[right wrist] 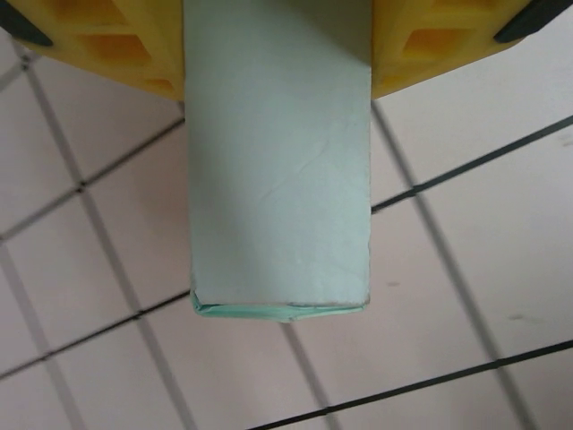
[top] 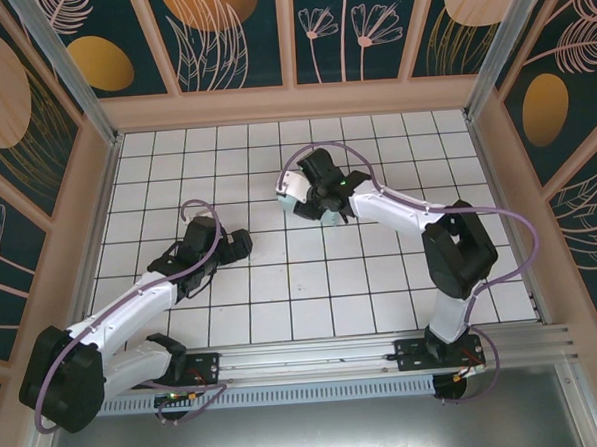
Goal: Fold the paper box
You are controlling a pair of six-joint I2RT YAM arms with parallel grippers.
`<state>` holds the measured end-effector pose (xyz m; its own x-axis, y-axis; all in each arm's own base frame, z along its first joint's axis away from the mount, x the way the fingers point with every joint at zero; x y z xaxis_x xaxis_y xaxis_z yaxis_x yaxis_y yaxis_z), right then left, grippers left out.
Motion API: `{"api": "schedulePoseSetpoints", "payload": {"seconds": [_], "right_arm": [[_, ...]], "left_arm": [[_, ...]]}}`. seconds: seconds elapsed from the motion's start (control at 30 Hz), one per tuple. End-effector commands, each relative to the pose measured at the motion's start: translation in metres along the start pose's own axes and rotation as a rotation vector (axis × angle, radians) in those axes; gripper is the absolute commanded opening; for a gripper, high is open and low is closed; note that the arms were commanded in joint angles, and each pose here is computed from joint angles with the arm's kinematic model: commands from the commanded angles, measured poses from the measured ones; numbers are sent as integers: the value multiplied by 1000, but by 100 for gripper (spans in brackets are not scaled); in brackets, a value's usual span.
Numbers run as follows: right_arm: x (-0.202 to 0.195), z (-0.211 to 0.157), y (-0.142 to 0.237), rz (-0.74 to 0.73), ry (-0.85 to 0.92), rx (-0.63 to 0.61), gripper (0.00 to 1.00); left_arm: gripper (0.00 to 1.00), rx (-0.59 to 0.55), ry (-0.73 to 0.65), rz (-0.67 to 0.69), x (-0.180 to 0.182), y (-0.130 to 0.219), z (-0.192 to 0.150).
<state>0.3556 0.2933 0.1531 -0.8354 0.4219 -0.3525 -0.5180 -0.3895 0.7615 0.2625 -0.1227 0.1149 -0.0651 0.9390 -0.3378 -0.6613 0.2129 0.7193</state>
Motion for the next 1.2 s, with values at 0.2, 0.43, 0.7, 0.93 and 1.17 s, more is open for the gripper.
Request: {"api": "schedulePoseSetpoints", "payload": {"seconds": [0.2, 0.43, 0.7, 0.93, 1.17], "right_arm": [[-52, 7, 4, -437, 52, -86, 43], [-30, 10, -12, -465, 214, -110, 45], [5, 2, -33, -408, 361, -111, 47], [17, -17, -45, -259, 278, -57, 56], [13, -26, -44, -242, 222, -47, 81]], "left_arm": [[99, -20, -15, -56, -6, -4, 2], [99, -26, -33, -37, -4, -8, 3], [99, -11, -17, -21, 0, -12, -3], [99, -4, -15, -28, 0, -12, -5], [99, -13, -21, -27, -1, -10, -2]]}}
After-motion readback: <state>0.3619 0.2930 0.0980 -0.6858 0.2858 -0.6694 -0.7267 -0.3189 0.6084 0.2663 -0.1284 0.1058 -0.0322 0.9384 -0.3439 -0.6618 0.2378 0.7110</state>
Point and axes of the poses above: each hand's point on the last joint's axis, 136 mm out from that joint toward the fingers, its own y axis back along the fingers, its own x axis along the line the jaws close on, z = x × y, the point moved 3 cm from there along y, back along the fingers, and after that the axes turned 2 degrees about -y, right-handed, at the moved point
